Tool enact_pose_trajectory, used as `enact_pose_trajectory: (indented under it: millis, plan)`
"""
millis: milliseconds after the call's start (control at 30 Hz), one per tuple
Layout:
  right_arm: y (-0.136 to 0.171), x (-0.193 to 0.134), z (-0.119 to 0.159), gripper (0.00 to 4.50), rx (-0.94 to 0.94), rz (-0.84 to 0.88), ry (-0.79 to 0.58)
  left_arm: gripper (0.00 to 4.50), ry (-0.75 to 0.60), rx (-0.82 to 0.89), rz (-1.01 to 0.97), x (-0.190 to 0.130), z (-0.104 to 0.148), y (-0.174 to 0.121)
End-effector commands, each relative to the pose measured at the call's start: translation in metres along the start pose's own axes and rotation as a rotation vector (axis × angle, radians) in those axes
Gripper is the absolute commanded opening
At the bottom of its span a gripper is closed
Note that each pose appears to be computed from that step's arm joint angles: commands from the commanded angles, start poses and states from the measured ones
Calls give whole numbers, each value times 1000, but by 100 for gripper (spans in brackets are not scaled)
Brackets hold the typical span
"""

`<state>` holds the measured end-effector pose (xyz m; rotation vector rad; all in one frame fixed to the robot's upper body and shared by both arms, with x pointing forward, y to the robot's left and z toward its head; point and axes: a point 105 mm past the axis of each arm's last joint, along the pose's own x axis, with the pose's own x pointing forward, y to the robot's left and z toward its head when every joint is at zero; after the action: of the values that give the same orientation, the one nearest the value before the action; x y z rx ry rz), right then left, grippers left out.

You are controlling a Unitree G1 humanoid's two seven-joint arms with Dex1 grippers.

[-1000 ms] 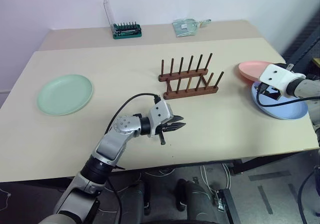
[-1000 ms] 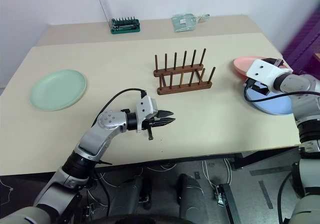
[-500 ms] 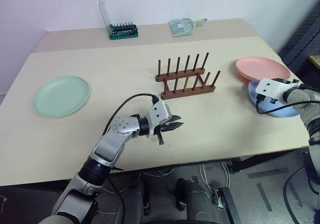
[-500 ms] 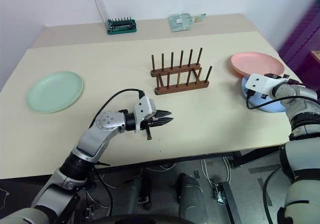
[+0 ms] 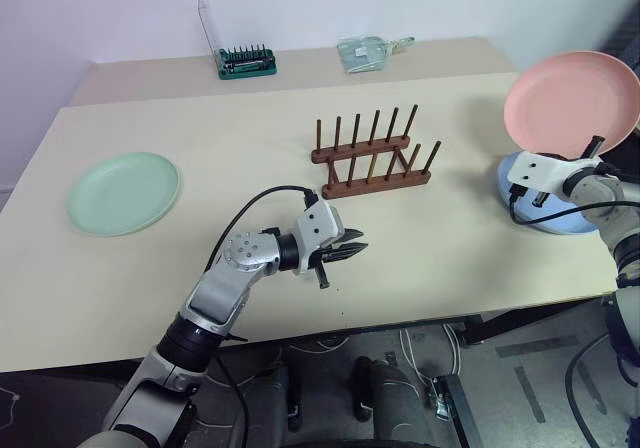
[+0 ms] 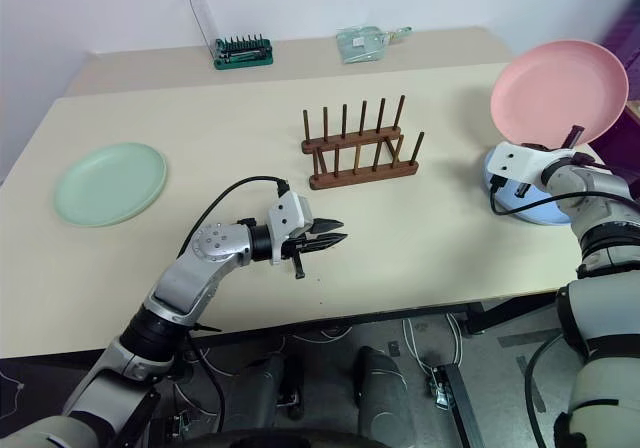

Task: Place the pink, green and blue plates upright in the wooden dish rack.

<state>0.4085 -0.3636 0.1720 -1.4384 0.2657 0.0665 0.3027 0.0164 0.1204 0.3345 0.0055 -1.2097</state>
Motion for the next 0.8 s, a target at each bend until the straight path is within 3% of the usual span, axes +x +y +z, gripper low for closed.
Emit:
enact_pose_trajectory:
  millis: [33,100,200,333,500,567,800]
  plan:
    - [-38,-8,21,3,4,-124,-138,88,-26,35,3,1,8,0]
    - [-56,-14,48,3,84,-156,-278,88,-23,34,9,0,7,1]
    - [-87,-32,101,3,405,-141,-566,88,-16,24,27,-3,4,4]
    - [-101,-84,164,3,725,109,-941,88,-12,22,49,-8,2,11]
    - [-111,-132,197,3,1118,439,-1220,88,-12,15,63,-12,1,16]
    - [-109,-141,201,3,1196,557,-1269,88,-12,14,65,-12,1,17]
    - [-115,-123,186,3,1381,635,-1243,88,-21,5,68,-12,2,17]
